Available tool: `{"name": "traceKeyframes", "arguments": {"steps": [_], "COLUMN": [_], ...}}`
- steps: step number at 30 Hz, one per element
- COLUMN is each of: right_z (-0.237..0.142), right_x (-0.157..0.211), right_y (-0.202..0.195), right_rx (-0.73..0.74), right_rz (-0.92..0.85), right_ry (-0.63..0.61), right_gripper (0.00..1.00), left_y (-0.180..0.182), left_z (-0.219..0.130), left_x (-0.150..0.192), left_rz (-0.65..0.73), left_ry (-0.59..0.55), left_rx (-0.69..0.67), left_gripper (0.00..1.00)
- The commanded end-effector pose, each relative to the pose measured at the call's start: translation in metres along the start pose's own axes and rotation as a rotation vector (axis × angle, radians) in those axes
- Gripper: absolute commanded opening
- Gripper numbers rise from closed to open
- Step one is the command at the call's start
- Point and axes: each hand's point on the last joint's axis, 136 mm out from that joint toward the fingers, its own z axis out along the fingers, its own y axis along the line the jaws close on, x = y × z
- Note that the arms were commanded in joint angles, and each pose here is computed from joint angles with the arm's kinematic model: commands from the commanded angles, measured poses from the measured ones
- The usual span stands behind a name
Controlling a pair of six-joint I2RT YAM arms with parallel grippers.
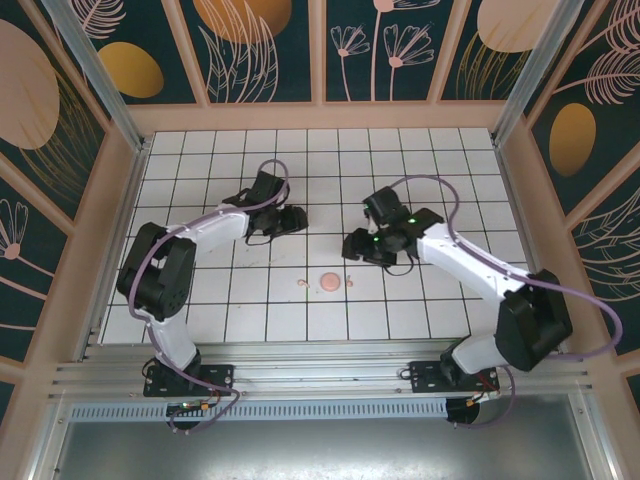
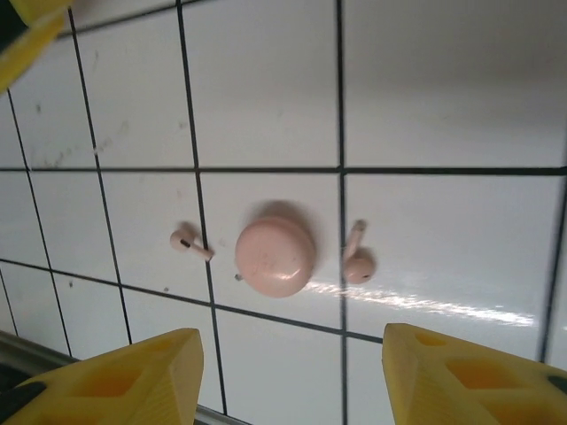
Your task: Insert the wireless bluetooth earbuds into the charging case
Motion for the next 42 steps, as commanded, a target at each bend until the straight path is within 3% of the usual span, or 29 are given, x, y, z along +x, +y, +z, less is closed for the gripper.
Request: {"name": "traceKeyframes", "arguments": {"steps": [1, 5, 16, 26, 42], "right_z": [0.013, 0.036, 0.084, 0.100, 0.119], "right_x": [0.005, 0.009, 0.024, 0.033, 0.044], "right_y": [0.008, 0.016, 0.014, 0.006, 0.003], "right_rx": [0.054, 0.104, 0.225, 0.276, 0.281], "right_rz": [0.003, -0.033, -0.096, -0.110, -0.107], "right_ry": [0.047, 0.117, 0.253, 0.302, 0.338], "right_gripper": [0.58, 0.61, 0.66, 0.66, 0.59], "left_y": [0.007, 0.030, 0.050, 0.054, 0.058], "left_z": [-0.015, -0.022, -0.036, -0.034, -0.033], "left_x": [-0.010, -0.013, -0.012, -0.009, -0.004], "left_rz": [0.010, -0.033, -0.078, -0.083, -0.090], "left_ry": [-0.046, -0.061, -0.090, -0.085, -0.085], "left_rx": [0.041, 0.043, 0.073, 0.074, 0.069], "left_gripper": [0.50, 0.50, 0.50, 0.50, 0.49]}}
